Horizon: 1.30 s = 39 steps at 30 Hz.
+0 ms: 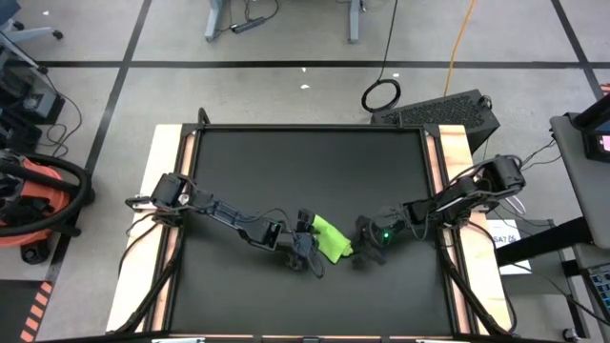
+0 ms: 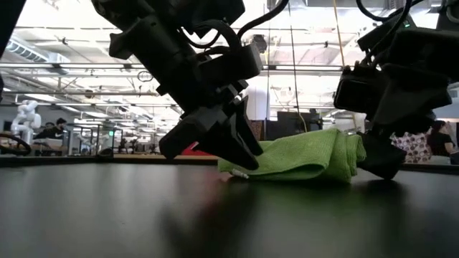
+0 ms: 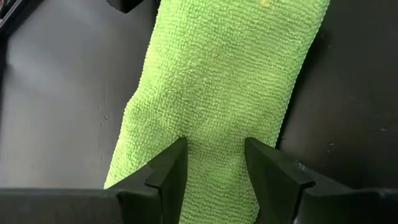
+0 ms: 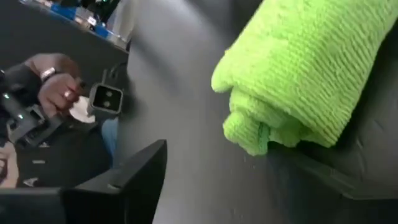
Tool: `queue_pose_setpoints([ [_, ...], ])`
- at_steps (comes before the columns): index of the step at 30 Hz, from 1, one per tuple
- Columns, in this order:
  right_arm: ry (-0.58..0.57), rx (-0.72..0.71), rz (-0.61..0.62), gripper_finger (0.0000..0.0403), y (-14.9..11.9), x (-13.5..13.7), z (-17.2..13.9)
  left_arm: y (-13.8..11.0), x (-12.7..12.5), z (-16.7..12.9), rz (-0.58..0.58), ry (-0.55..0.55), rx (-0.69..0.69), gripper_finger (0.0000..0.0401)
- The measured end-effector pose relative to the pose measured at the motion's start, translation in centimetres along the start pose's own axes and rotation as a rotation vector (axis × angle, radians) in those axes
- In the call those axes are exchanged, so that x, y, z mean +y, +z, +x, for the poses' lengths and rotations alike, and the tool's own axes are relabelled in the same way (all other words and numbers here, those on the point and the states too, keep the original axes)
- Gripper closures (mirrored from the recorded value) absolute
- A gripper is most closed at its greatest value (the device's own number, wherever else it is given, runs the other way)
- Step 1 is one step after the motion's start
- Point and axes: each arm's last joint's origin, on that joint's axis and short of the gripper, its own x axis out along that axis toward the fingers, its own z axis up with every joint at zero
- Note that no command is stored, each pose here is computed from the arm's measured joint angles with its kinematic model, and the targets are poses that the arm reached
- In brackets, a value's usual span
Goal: Roll towel into tight, uniform cylinder
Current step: Roll the green towel
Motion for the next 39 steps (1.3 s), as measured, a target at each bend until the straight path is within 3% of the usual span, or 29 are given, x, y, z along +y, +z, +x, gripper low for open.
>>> queue_pose_setpoints([
  [6, -0.083, 0.055, -0.050, 0.0139, -0.7, 0.1, -0.7, 0.1, 0.1, 0.0, 0.000, 0.002, -0.002, 0.0234],
  [11, -0.173, 0.026, -0.161, 0.0154, -0.9, 1.2, -2.2, 0.7, 0.6, 0.0, -0.011, 0.012, -0.017, 0.0234],
  [21, -0.227, -0.136, -0.607, 0.0161, -1.3, 5.9, -3.6, 0.2, 3.0, 0.8, -0.068, -0.034, -0.025, 0.0234],
  [29, -0.397, -0.100, -0.916, 0.0161, -1.6, 7.6, -1.4, -0.3, 4.2, 1.2, -0.095, -0.078, -0.038, 0.0234],
  [34, -0.598, -0.017, -1.059, 0.0161, -1.5, 7.5, 1.0, -0.5, 4.6, 1.4, -0.107, -0.104, -0.046, 0.0234],
  [39, -0.640, 0.069, -1.138, 0.0161, -1.3, 7.6, 3.2, -0.7, 4.8, 1.4, -0.114, -0.120, -0.048, 0.0234],
])
